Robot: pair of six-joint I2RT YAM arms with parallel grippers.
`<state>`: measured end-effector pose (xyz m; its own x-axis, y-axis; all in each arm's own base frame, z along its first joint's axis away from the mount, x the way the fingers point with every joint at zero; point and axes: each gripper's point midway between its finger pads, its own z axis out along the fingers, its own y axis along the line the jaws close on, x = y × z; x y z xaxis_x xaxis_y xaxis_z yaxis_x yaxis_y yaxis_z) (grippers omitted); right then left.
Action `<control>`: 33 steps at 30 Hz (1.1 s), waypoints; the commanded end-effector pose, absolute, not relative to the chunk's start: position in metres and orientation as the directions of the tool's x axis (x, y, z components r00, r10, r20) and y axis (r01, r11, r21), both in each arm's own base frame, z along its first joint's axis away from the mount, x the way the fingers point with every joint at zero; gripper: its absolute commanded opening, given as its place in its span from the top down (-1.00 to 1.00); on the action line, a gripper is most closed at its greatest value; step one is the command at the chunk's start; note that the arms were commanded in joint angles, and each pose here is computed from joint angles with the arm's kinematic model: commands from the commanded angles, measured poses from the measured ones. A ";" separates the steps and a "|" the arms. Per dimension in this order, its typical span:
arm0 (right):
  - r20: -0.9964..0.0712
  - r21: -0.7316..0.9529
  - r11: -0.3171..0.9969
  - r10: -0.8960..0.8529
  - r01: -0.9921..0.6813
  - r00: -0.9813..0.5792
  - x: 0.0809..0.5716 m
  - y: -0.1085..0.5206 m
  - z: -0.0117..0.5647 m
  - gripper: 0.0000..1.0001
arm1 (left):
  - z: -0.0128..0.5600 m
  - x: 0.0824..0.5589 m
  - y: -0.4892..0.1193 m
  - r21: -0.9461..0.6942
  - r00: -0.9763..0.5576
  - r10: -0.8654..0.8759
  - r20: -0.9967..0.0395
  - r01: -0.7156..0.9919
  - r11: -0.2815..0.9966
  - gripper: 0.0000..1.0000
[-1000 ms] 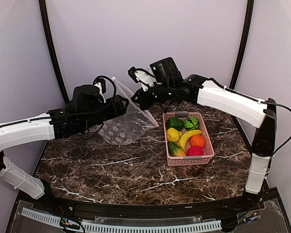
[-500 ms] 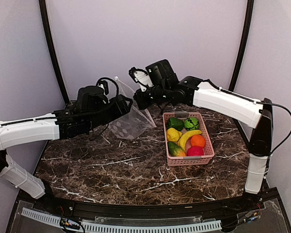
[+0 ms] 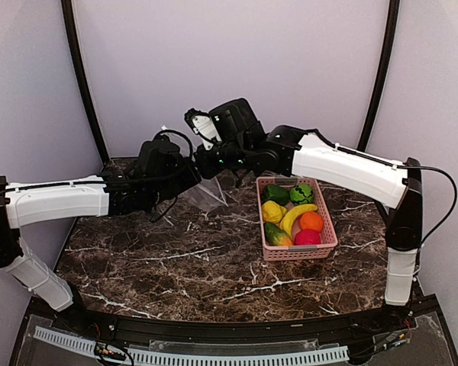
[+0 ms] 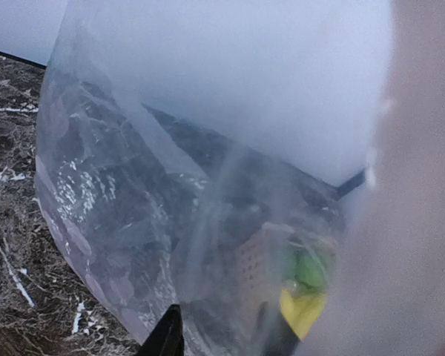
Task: Place the food in the zip-top bag and seal the zipper
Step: Pass from the right arm to the left
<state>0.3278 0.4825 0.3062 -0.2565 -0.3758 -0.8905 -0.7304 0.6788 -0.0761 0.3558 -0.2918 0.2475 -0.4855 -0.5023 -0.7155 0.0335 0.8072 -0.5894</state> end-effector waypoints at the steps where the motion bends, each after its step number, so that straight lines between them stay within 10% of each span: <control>1: -0.900 -0.098 0.727 -0.356 -0.680 -0.252 0.342 0.477 0.311 1.00 | 0.255 0.353 -0.269 -0.540 -0.446 -0.485 -0.752 -0.005 0.842 0.43; 8: -0.867 -0.085 0.806 -0.349 -0.586 -0.355 0.389 0.435 0.275 1.00 | 0.272 0.334 -0.235 -0.488 -0.395 -0.446 -0.803 0.007 0.873 0.96; 19: -0.852 0.004 0.613 -0.411 -0.790 -0.323 0.360 0.463 0.268 1.00 | 0.265 0.327 -0.255 -0.413 -0.491 -0.311 -0.814 0.113 0.904 0.98; 33: -0.850 0.121 0.220 -0.481 -0.968 -0.215 0.278 0.413 0.305 0.19 | 0.240 0.334 -0.258 -0.366 -0.541 -0.244 -0.805 0.129 0.922 0.99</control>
<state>0.2883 0.4470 0.3185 -0.1945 -0.4442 -0.8746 -0.9557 0.2868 0.0668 0.3319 -0.2542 0.2449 -0.5217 -0.2743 -0.8078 0.0995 0.9209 -0.3769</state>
